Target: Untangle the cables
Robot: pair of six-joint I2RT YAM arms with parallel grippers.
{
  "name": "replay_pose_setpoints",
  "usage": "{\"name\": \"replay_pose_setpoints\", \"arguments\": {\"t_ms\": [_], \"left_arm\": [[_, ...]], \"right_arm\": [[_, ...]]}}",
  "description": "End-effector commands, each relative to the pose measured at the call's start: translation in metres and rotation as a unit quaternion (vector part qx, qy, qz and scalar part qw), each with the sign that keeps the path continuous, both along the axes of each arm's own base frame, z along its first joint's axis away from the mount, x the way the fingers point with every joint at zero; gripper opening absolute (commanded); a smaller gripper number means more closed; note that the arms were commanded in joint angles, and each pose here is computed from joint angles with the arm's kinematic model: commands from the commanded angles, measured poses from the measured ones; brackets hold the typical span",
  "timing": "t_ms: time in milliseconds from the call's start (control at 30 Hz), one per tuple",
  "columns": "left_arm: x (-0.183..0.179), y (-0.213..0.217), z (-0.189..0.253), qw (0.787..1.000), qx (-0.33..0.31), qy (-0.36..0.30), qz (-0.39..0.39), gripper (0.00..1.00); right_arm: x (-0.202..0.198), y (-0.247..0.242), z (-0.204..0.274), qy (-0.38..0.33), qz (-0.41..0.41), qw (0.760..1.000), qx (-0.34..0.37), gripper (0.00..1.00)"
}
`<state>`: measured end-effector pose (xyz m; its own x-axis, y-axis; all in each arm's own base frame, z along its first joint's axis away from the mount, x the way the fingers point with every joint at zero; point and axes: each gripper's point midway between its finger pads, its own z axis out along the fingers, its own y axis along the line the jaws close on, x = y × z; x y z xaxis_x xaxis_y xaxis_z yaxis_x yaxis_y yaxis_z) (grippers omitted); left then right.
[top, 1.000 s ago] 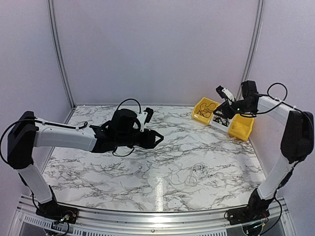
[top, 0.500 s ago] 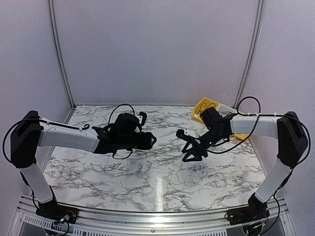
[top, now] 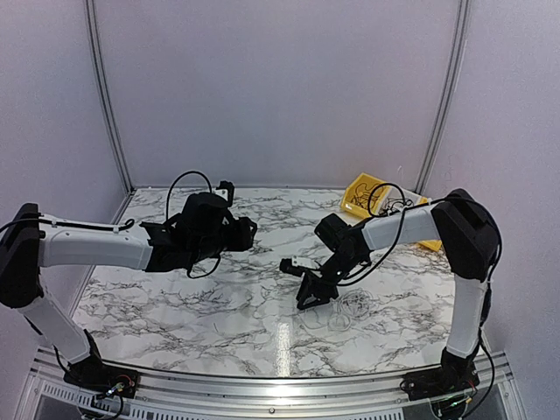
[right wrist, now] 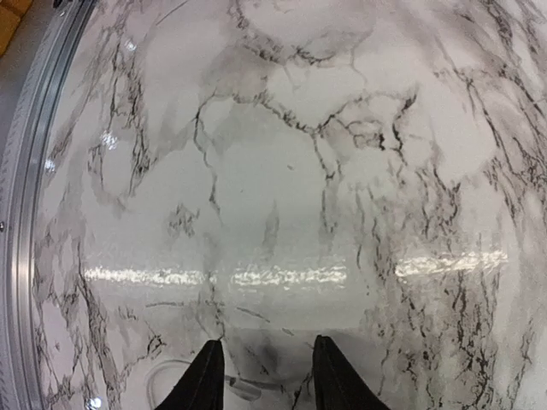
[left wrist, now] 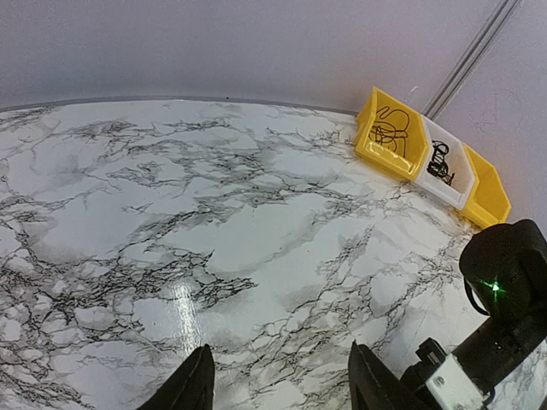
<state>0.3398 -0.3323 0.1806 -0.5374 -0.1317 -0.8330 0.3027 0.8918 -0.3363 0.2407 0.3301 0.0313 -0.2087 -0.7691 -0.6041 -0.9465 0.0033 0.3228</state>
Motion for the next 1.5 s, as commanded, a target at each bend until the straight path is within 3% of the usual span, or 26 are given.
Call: {"name": "replay_pose_setpoints", "arguments": {"t_ms": [0, 67, 100, 333, 467, 567, 700, 800, 900, 1033, 1267, 1467], "left_arm": [[0.003, 0.003, 0.014, 1.0, 0.004, -0.019, 0.001, 0.55], [0.003, 0.0, 0.016, 1.0, 0.008, -0.024, -0.007, 0.55], [0.003, 0.0, 0.018, 1.0, 0.011, -0.028, -0.009, 0.55], [0.004, -0.003, 0.027, 0.998, 0.027, -0.054, -0.029, 0.55], [-0.001, 0.014, 0.085, 0.988, 0.064, -0.136, -0.023, 0.54], [-0.015, 0.023, 0.119, 0.982, 0.037, -0.18, -0.033, 0.56], [-0.044, 0.01, 0.116, 0.978, -0.022, -0.189, -0.092, 0.57], [-0.088, -0.01, 0.119, 0.958, -0.05, -0.241, -0.15, 0.58], [-0.116, -0.031, 0.114, 0.942, -0.057, -0.271, -0.192, 0.6], [-0.119, -0.07, 0.102, 0.936, -0.069, -0.267, -0.217, 0.61], [-0.07, -0.13, 0.054, 0.955, -0.057, -0.243, -0.157, 0.61], [-0.036, -0.174, -0.017, 0.97, -0.069, -0.184, -0.142, 0.52]], "right_arm": [[0.009, 0.016, 0.013, 0.002, -0.002, 1.0, 0.02, 0.21], [0.008, 0.015, 0.024, 0.0, 0.002, 1.0, 0.02, 0.01], [0.008, 0.015, 0.034, -0.006, 0.004, 1.0, 0.022, 0.0], [0.009, 0.016, 0.173, -0.098, -0.003, 0.989, 0.108, 0.0], [0.015, 0.012, 0.25, -0.161, -0.039, 0.974, 0.154, 0.0], [0.018, 0.011, 0.3, -0.188, -0.064, 0.962, 0.188, 0.0], [0.019, 0.01, 0.352, -0.214, -0.087, 0.945, 0.232, 0.0], [0.023, 0.011, 0.372, -0.222, -0.108, 0.936, 0.251, 0.0], [0.025, 0.012, 0.381, -0.22, -0.113, 0.934, 0.259, 0.0], [0.026, 0.013, 0.394, -0.226, -0.113, 0.93, 0.265, 0.0], [0.013, 0.009, 0.426, -0.236, -0.1, 0.921, 0.293, 0.0], [0.003, -0.007, 0.475, -0.297, -0.102, 0.891, 0.328, 0.0]]}}
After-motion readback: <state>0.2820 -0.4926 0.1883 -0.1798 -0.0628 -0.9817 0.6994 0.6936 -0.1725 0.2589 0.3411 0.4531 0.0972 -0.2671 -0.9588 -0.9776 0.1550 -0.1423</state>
